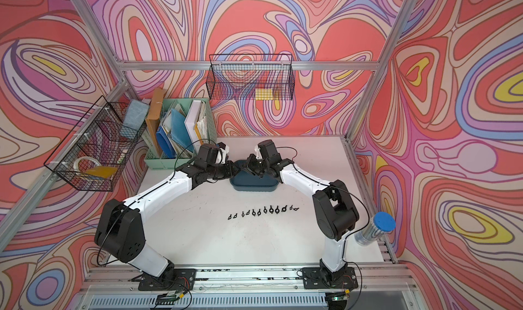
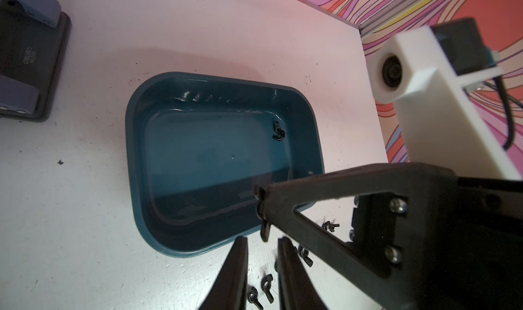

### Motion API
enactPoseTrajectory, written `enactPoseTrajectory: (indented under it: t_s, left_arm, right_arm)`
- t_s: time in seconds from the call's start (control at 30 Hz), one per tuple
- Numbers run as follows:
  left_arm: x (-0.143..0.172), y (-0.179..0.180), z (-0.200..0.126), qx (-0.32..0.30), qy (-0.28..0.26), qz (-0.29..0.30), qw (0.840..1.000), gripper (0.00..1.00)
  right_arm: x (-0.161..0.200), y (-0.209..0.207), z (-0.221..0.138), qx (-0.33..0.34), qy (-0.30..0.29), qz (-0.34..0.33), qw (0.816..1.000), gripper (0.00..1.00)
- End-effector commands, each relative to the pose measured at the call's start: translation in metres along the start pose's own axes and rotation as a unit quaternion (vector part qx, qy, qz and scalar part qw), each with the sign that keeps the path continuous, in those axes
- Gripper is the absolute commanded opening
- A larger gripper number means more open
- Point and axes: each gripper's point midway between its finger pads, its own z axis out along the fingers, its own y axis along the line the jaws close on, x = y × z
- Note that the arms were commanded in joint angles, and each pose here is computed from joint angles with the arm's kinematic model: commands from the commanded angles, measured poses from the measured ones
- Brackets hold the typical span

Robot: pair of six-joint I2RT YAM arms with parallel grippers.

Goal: Take out the wing nut from the storage box
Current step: Pick up the wing nut from the storage box.

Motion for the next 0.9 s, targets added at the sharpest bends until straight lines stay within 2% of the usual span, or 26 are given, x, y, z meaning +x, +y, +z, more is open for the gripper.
enactPoseTrajectory:
  t_s: [0.0, 0.13, 0.2, 0.33, 0.4, 0.5, 0.53, 0.63, 0.7, 0.87]
  left_arm:
    - [-0.0109, -0.0048, 0.0031, 0.001, -0.014, 0.013, 1.0, 0.24]
    - [-0.0114, -0.0041, 0.0035, -0.001, -0.015, 0.013, 1.0, 0.23]
    - [-0.0112, -0.0047, 0.0041, 0.0, -0.014, 0.013, 1.0, 0.17]
    - [-0.0116, -0.0045, 0.0046, 0.0, -0.014, 0.013, 1.0, 0.12]
    - [-0.0128, -0.006, 0.0039, 0.002, -0.016, 0.014, 1.0, 0.12]
    - [-0.0141, -0.007, 0.0027, 0.003, -0.019, 0.017, 1.0, 0.19]
    - [-0.0134, -0.007, 0.0032, 0.004, -0.017, 0.019, 1.0, 0.18]
    - [-0.014, -0.0063, 0.0035, 0.002, -0.018, 0.02, 1.0, 0.1]
    - [-0.0138, -0.0051, 0.0037, -0.001, -0.017, 0.019, 1.0, 0.0]
    - [-0.0141, -0.0047, 0.0026, -0.005, -0.018, 0.021, 1.0, 0.0]
  right_arm:
    - [-0.0018, 0.0241, -0.0091, -0.023, -0.003, -0.017, 1.0, 0.0]
    - [0.0011, 0.027, -0.0084, -0.028, 0.002, -0.02, 0.999, 0.0]
    - [0.0023, 0.0277, -0.008, -0.03, 0.003, -0.021, 0.999, 0.0]
    - [0.0038, 0.0293, -0.0069, -0.033, 0.006, -0.024, 0.999, 0.0]
    - [0.0039, 0.0295, -0.007, -0.033, 0.007, -0.025, 0.999, 0.0]
    - [0.0049, 0.0295, -0.0063, -0.033, 0.009, -0.025, 0.999, 0.0]
    - [0.0052, 0.0298, -0.0064, -0.034, 0.009, -0.025, 0.999, 0.0]
    - [0.0064, 0.0298, -0.0056, -0.034, 0.012, -0.025, 0.999, 0.0]
    - [0.0061, 0.0302, -0.0056, -0.034, 0.011, -0.026, 0.999, 0.0]
    - [0.006, 0.0286, -0.0046, -0.032, 0.011, -0.025, 0.999, 0.0]
